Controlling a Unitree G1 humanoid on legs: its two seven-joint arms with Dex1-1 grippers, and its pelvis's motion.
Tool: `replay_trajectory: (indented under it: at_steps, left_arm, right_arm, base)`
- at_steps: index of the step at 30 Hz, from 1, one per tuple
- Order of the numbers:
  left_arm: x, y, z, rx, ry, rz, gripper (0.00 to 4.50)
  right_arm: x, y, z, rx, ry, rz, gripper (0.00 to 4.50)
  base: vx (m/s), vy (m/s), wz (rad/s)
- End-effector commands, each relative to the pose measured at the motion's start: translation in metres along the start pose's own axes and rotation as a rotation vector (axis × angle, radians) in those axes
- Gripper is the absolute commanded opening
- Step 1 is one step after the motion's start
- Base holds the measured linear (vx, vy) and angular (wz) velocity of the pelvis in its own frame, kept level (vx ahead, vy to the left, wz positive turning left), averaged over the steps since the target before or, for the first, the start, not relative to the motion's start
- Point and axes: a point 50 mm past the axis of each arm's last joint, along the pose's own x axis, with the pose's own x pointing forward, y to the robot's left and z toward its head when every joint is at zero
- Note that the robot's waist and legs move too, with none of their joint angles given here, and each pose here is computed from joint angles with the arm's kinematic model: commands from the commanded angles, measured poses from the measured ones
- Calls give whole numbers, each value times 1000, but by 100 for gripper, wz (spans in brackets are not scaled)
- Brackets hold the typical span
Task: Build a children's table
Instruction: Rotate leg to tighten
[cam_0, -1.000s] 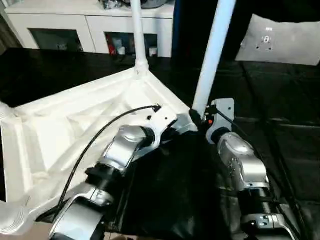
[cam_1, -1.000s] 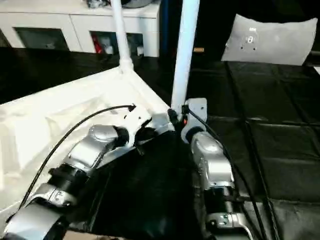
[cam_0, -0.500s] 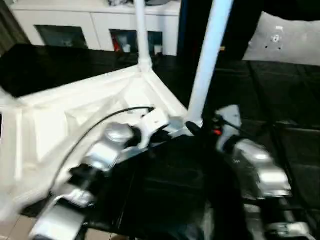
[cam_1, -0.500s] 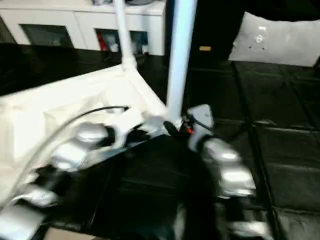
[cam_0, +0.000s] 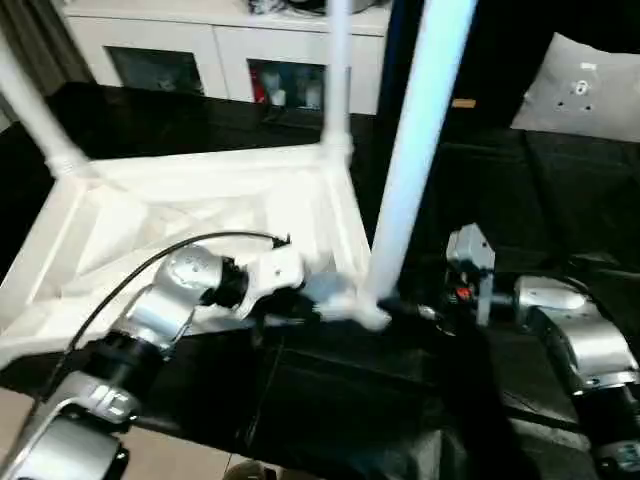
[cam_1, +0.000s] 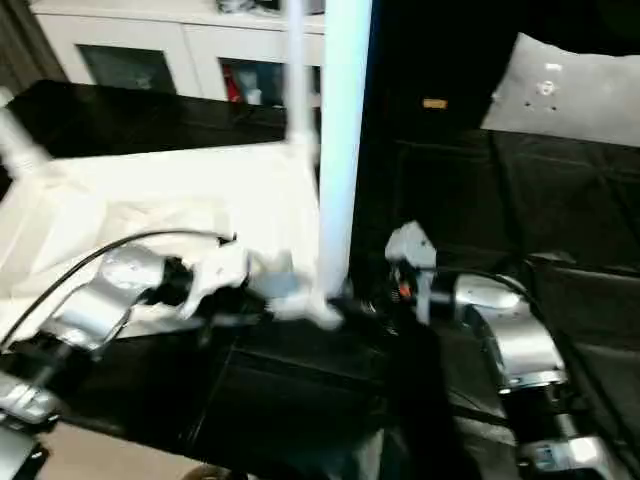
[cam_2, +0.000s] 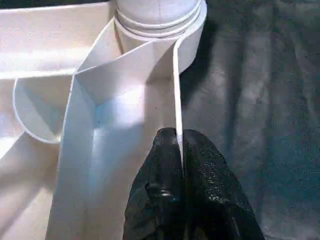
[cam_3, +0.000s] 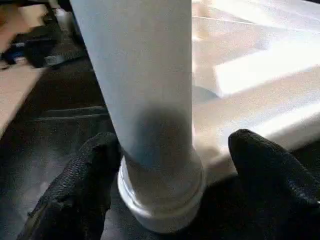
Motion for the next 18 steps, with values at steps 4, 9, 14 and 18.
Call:
replay_trajectory:
  at_steps: [4, 9, 14, 18]
  left_arm:
    - [3, -3, 13, 83, -3, -81, 0]
    - [2, -5, 15, 95, -4, -106, 0]
    - [2, -6, 14, 97, -3, -117, 0]
    - [1, -7, 13, 88, -5, -120, 0]
  right_arm:
    - [5, 1, 4, -2, 2, 75, 308]
    - [7, 2, 2, 20, 5, 120, 264]
    - [8, 4, 2, 33, 3, 155, 220]
    - [8, 5, 2, 44, 4, 175, 202]
  base:
    - [0, 0, 0]
    - [0, 0, 0]
    - [0, 0, 0]
    - [0, 0, 0]
